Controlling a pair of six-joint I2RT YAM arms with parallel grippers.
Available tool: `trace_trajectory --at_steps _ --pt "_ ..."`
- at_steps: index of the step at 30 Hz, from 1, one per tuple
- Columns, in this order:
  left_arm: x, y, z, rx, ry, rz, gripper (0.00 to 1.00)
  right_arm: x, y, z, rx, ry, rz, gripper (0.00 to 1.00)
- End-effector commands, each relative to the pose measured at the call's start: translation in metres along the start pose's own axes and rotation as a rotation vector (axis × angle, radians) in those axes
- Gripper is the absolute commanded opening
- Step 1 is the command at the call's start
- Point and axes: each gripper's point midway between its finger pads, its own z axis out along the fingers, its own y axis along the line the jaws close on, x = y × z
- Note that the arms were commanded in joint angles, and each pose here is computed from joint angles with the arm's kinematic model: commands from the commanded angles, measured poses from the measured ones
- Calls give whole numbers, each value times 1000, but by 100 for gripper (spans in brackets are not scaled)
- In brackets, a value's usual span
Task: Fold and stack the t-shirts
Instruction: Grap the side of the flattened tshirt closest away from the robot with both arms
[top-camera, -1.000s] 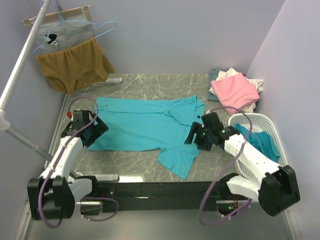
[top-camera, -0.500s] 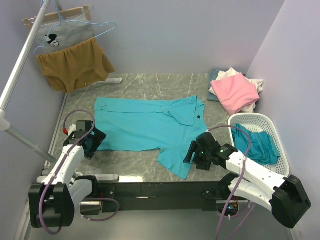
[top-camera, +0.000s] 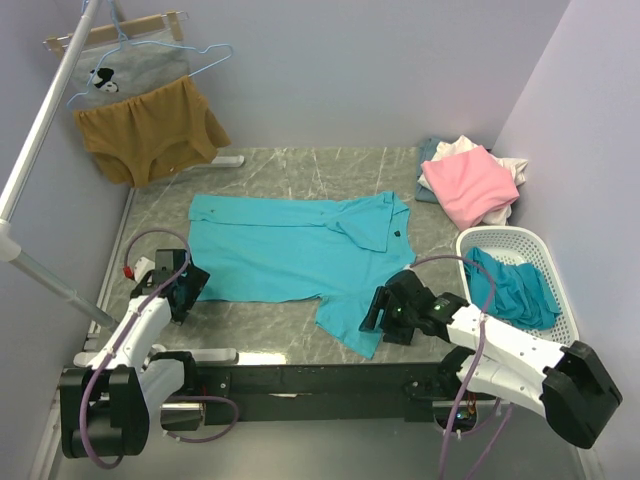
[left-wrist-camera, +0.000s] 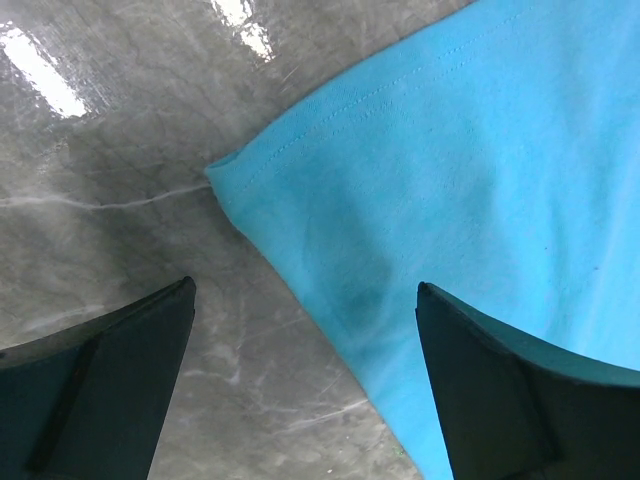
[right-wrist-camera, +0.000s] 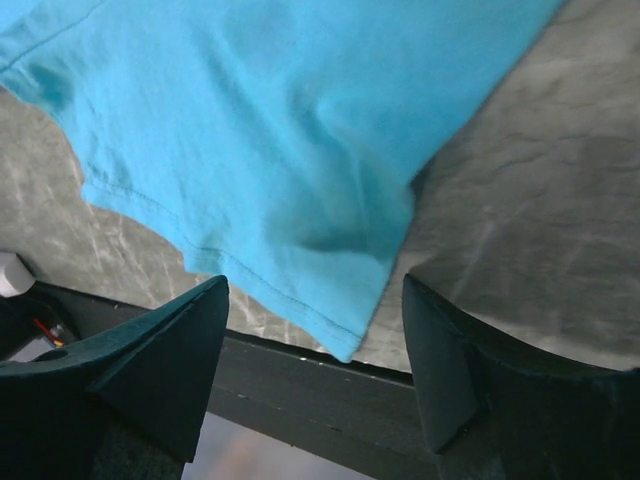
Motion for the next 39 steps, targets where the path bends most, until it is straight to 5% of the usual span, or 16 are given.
trace_trajectory --at_steps 1,7,11,14,16,18,26,34,36,39 --pt "7 23 7 -76 -1 5 96 16 -4 8 34 57 -2 75" --pt "10 22 8 -54 8 2 72 33 -2 13 88 87 -63 70" --pt "13 22 11 -55 22 9 35 37 -9 18 140 93 -80 62" --pt "17 21 14 -57 41 15 7 34 -11 18 162 74 -86 44" --pt "18 22 14 -60 47 19 1 32 -11 14 163 60 -82 24" --pt "17 21 14 -58 45 19 1 26 -11 10 169 27 -83 0" --pt "12 12 -1 0 32 1 1 -5 22 -24 27 -140 -87 0" --pt "14 10 -4 28 34 -9 1 -9 38 -30 -17 -143 -126 0" --pt "15 11 -3 20 41 -8 17 -7 39 -28 -17 -131 -137 0" --pt "13 17 -1 -20 29 -22 65 -4 39 -23 -9 -107 -146 7"
